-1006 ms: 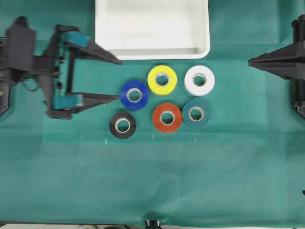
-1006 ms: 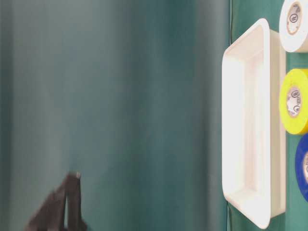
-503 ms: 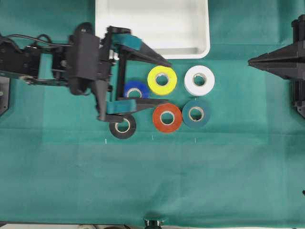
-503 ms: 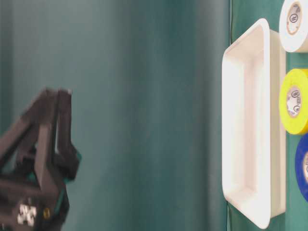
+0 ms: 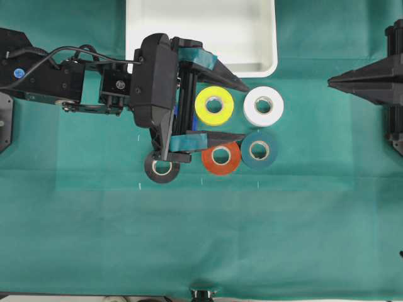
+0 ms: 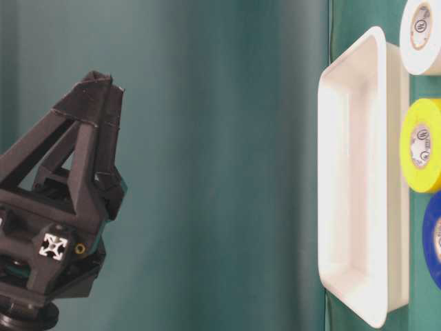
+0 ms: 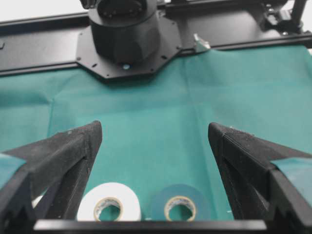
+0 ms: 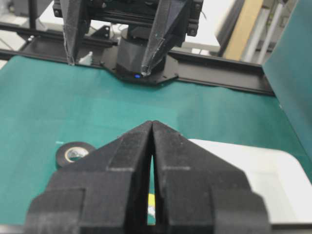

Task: Pick up the tape from a random location and place it into the white case.
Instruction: 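Move the left gripper open over the tape rolls toward the center, then lower the open left gripper over the orange-red tape roll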

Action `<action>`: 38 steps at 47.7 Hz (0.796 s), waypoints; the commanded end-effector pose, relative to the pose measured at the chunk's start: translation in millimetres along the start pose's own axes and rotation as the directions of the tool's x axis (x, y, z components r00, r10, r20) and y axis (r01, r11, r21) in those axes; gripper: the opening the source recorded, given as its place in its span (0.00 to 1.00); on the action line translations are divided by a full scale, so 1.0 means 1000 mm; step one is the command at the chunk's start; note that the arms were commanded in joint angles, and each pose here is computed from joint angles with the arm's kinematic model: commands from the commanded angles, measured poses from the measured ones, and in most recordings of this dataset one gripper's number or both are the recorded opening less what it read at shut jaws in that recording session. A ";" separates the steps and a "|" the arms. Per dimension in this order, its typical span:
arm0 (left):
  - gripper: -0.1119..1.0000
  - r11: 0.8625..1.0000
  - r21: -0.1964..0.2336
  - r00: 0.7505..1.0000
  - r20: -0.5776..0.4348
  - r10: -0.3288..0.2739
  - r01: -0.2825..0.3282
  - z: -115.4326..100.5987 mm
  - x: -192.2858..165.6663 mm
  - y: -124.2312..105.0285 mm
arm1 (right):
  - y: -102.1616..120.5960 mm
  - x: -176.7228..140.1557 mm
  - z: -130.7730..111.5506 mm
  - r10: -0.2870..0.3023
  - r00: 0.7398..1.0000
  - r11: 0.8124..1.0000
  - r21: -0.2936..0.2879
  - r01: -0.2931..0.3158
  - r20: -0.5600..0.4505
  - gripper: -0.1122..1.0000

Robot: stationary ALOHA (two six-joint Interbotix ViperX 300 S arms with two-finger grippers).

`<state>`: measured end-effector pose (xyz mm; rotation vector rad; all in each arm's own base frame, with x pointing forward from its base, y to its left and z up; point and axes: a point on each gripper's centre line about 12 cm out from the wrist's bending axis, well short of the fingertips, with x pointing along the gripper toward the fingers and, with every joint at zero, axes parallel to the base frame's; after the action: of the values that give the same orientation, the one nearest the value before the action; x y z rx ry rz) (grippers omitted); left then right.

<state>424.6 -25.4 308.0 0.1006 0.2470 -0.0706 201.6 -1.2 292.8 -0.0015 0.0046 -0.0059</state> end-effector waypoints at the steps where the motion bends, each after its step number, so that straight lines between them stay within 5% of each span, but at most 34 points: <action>1: 1.00 1.000 -0.002 0.999 0.042 0.007 -0.007 0.016 -0.004 0.003 | 0.000 0.002 0.011 0.000 1.000 1.000 0.002 0.000 0.028 0.10; 24: 1.00 1.000 -0.009 0.986 -0.167 -0.005 0.003 0.002 0.004 0.006 | 0.000 0.002 0.011 0.000 1.000 1.000 0.005 0.000 0.028 0.10; 38: 1.00 1.000 -0.016 0.917 -0.397 -0.029 0.025 -0.006 0.018 0.006 | 0.000 0.003 0.010 -0.002 1.000 1.000 0.014 0.001 0.020 0.10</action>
<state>438.1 -21.1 281.6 0.1026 0.6585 -0.0782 201.6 -1.2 292.6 0.0077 0.0061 -0.0056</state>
